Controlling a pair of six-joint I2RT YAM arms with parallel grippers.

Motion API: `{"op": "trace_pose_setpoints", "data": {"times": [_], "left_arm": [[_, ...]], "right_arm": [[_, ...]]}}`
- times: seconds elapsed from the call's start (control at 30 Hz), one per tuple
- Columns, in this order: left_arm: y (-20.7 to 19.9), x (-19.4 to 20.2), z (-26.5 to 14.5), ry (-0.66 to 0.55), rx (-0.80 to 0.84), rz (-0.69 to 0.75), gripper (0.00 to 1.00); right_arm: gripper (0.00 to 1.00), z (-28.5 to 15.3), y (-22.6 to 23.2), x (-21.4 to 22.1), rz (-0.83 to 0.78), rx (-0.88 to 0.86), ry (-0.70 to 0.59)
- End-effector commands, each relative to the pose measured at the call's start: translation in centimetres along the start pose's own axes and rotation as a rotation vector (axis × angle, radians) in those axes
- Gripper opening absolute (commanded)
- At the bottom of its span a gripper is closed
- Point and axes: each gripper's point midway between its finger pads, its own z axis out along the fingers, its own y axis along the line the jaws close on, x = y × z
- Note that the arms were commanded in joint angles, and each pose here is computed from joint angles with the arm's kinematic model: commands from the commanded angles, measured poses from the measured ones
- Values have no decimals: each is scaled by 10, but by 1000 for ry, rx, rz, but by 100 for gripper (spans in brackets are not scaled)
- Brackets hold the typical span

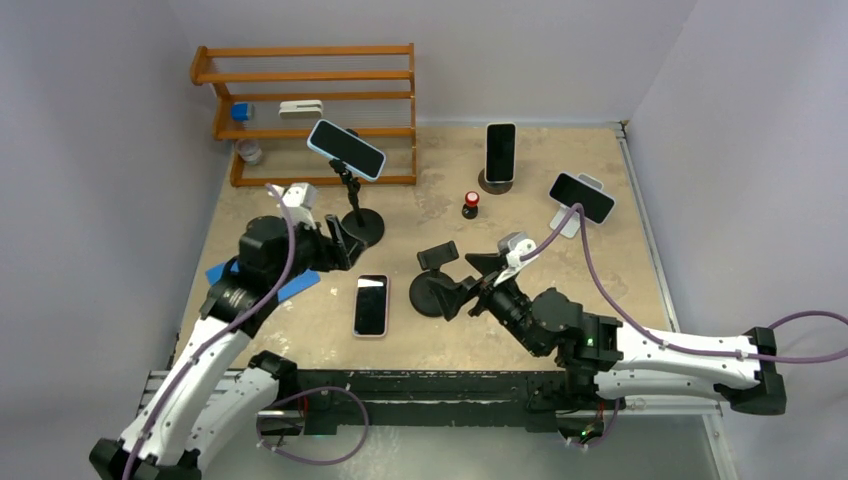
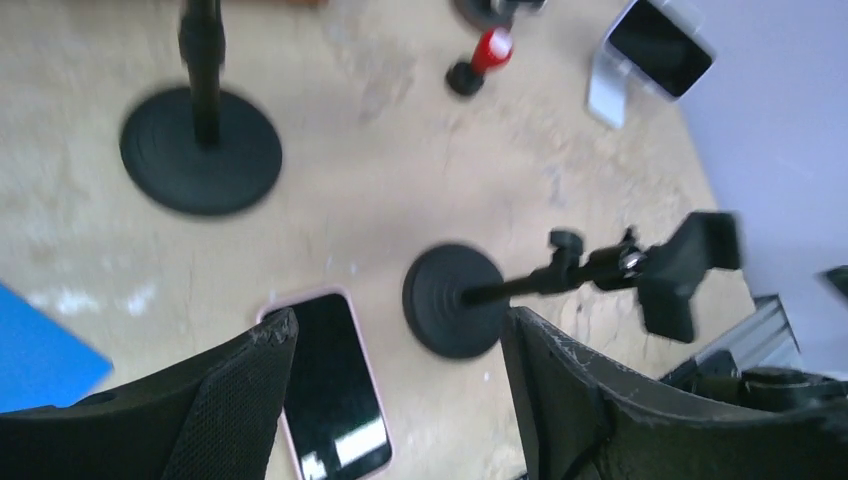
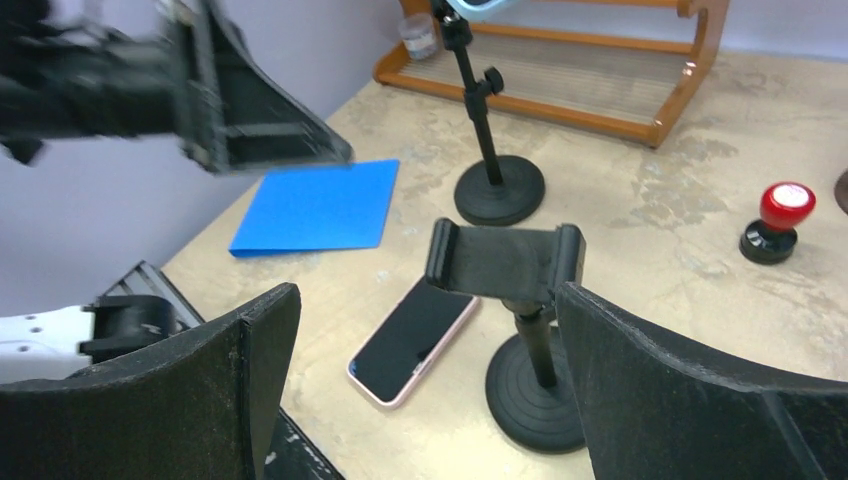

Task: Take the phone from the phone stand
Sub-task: Pick up the phone stand at the center of the board.

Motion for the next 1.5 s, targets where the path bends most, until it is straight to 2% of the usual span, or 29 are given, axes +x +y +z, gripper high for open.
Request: {"op": "trace_pose_setpoints", "data": {"times": [0.0, 0.2, 0.37, 0.57, 0.67, 0.8, 0.87, 1.33, 1.47], "left_arm": [[-27, -75, -24, -313, 74, 199, 73], [-32, -117, -38, -537, 63, 287, 73], [-32, -125, -52, -640, 65, 285, 72], [-45, -104, -79, -681, 172, 330, 69], [-47, -99, -88, -709, 180, 342, 69], [-46, -101, -86, -699, 157, 341, 69], [-43, -97, -82, -664, 143, 329, 68], [-45, -96, -88, -685, 143, 325, 68], [-45, -95, -87, -681, 143, 324, 68]], "right_arm": [[99, 2, -7, -9, 72, 55, -65], [99, -4, -16, 7, 142, 68, -63], [98, -2, -21, 50, 159, 60, -9], [96, 14, -24, 85, 118, 91, -4], [96, 23, -28, 97, 76, 115, -11], [89, 41, -50, 112, 52, 228, 19], [87, 44, -53, 113, 46, 245, 3], [72, 66, -82, 119, 7, 279, -82], [70, 72, -79, 119, -3, 270, -101]]}}
